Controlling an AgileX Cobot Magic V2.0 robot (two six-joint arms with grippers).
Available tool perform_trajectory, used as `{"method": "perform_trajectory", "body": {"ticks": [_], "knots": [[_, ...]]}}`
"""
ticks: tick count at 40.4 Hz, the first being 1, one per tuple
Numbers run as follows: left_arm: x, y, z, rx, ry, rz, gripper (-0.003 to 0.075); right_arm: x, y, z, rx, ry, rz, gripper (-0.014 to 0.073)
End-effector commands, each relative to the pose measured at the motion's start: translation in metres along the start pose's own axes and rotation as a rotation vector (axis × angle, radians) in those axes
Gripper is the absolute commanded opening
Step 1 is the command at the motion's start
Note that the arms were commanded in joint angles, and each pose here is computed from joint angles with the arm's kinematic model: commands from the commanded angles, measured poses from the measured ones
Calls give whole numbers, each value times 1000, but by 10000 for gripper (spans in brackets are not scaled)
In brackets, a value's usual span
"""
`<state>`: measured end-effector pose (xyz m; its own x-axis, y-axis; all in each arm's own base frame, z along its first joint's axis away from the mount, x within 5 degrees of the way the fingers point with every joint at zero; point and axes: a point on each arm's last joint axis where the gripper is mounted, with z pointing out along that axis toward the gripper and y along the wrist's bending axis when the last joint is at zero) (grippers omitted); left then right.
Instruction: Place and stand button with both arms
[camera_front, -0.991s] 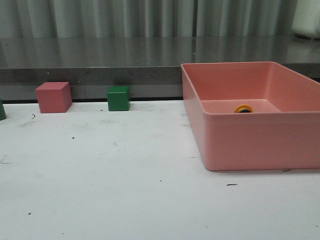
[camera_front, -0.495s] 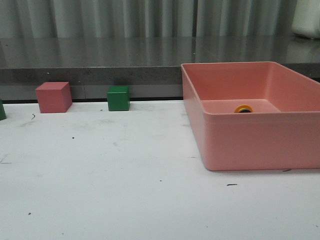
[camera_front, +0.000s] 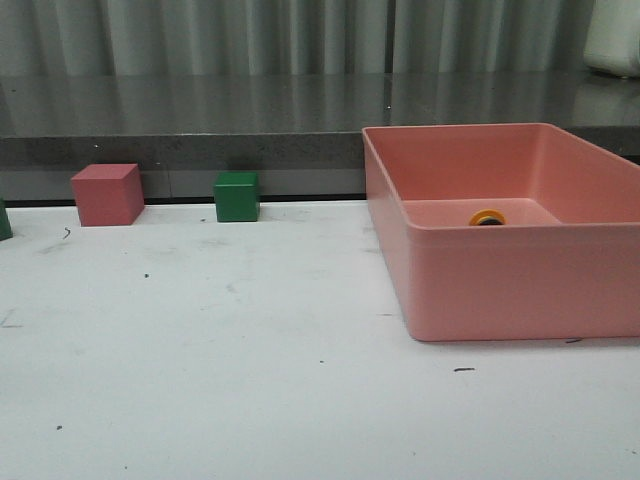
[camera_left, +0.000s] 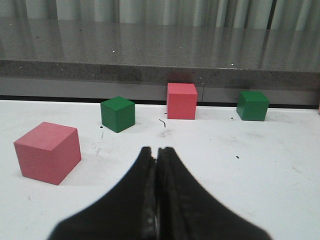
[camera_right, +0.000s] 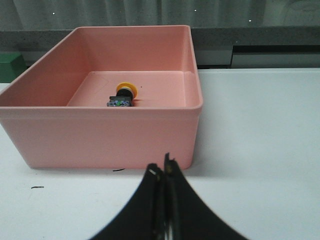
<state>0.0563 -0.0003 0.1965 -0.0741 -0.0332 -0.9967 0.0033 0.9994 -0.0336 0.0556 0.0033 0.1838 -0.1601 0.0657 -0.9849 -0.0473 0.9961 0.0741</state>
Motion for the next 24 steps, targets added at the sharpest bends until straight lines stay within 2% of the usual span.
{"method": "perform_trajectory", "body": {"ticks": [1, 13, 17, 24], "knots": [[-4, 0, -1, 2, -93, -1, -20, -10, 0, -2, -3, -115, -5, -61], [-13, 0, -2, 6, -200, -1, -20, -13, 1, -3, -5, -149, -5, -61], [-22, -1, -5, 11, -303, -1, -20, -18, 1, -3, -9, -197, -5, -61], [-45, -1, -15, 21, -569, -8, -20, -41, 3, -11, -22, -384, -5, -61]]}}
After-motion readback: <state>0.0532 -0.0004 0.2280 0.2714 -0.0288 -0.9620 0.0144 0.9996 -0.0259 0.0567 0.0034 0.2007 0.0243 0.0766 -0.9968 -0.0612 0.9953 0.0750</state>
